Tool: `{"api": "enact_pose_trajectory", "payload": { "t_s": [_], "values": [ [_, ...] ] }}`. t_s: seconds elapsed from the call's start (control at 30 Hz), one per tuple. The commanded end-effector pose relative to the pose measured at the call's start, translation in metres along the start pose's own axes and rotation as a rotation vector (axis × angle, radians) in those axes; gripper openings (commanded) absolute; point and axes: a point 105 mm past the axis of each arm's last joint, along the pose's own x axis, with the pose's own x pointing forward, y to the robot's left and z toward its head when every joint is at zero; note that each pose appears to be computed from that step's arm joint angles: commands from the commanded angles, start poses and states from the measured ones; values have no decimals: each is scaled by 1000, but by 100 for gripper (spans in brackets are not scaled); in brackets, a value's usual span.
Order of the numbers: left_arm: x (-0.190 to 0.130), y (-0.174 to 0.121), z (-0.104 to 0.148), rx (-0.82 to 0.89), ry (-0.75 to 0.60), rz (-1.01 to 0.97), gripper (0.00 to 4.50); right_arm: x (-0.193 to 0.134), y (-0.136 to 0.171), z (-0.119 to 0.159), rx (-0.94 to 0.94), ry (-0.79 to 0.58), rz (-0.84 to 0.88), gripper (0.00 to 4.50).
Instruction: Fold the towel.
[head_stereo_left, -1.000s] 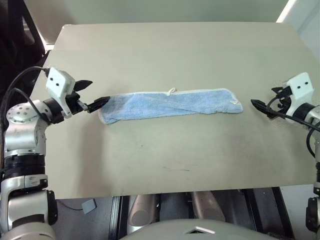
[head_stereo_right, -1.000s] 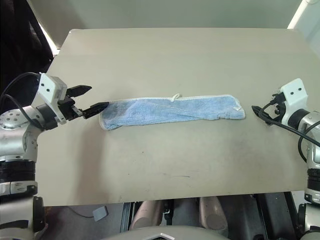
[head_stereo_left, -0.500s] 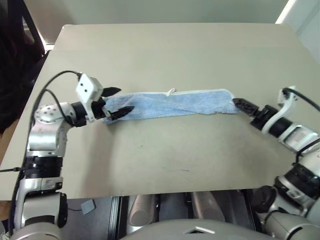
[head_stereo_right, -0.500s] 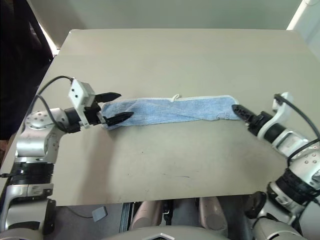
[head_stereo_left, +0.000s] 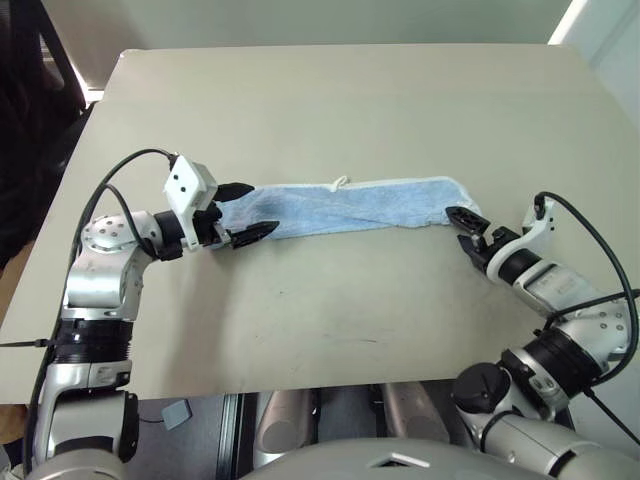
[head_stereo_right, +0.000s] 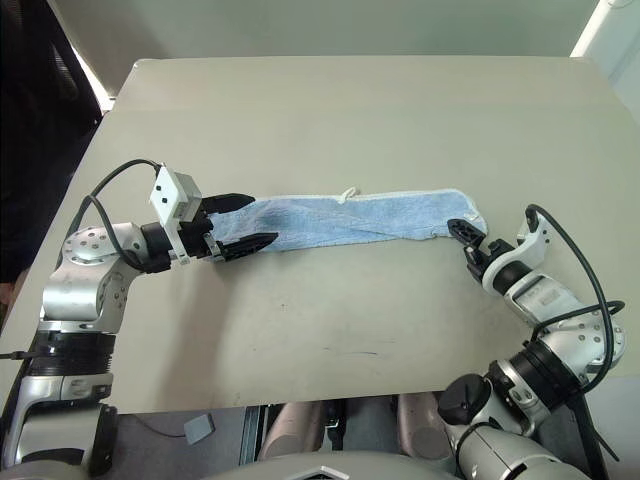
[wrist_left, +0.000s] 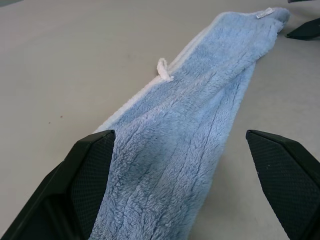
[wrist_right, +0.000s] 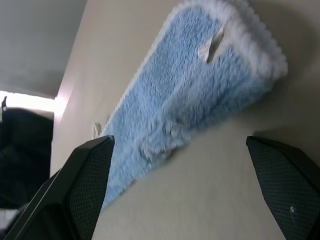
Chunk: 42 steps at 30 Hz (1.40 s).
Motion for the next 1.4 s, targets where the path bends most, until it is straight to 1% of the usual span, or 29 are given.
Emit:
{"api": "enact_pose_trajectory", "payload": {
  "t_s": [0.03,0.2,0.33,0.37,0.4,0.47,0.67,0.73,0.77,0.8,0.83,0.93,1.0,1.13,1.2,1.27,1.37,1.4],
  "values": [
    [2,-4,13,37,-32,-14,450,7,0,7,68,-19,-19,447],
    [2,-5,14,37,-34,-16,450,15,-4,15,126,-46,-46,447],
    [2,-6,15,36,-35,-16,450,22,-10,24,162,-93,-78,447],
    [2,-6,15,36,-35,-15,450,23,-11,25,166,-100,-82,430],
    [2,-6,15,36,-35,-15,450,23,-12,26,167,-105,-84,411],
    [2,-6,15,35,-35,-14,450,24,-12,29,173,-122,-86,354],
    [0,-6,14,32,-33,-10,450,21,-17,38,179,-174,-107,131],
    [0,-7,13,29,-32,-10,450,17,-22,47,180,-207,-118,56],
    [0,-7,13,29,-32,-10,450,15,-23,50,179,-221,-121,24],
    [0,-7,13,28,-32,-10,450,12,-25,55,180,-241,-127,3],
    [0,-7,13,28,-31,-10,450,10,-27,58,180,-253,-130,3],
    [0,-7,13,25,-31,-12,450,-2,-33,80,143,-322,-143,3],
    [0,-8,12,24,-29,-14,450,-7,-28,90,85,-341,-133,3],
    [1,-10,12,23,-28,-21,450,-8,-16,99,-55,-340,-119,3],
    [2,-10,12,25,-27,-25,450,-7,-6,101,-163,-332,-110,3],
    [3,-10,12,24,-27,-27,450,-4,13,100,-351,-307,-86,3],
    [4,-10,12,24,-27,-29,450,2,34,89,-580,-246,-47,3],
    [4,-10,12,24,-27,-30,450,6,43,83,-683,-219,-25,3]
  ]
}}
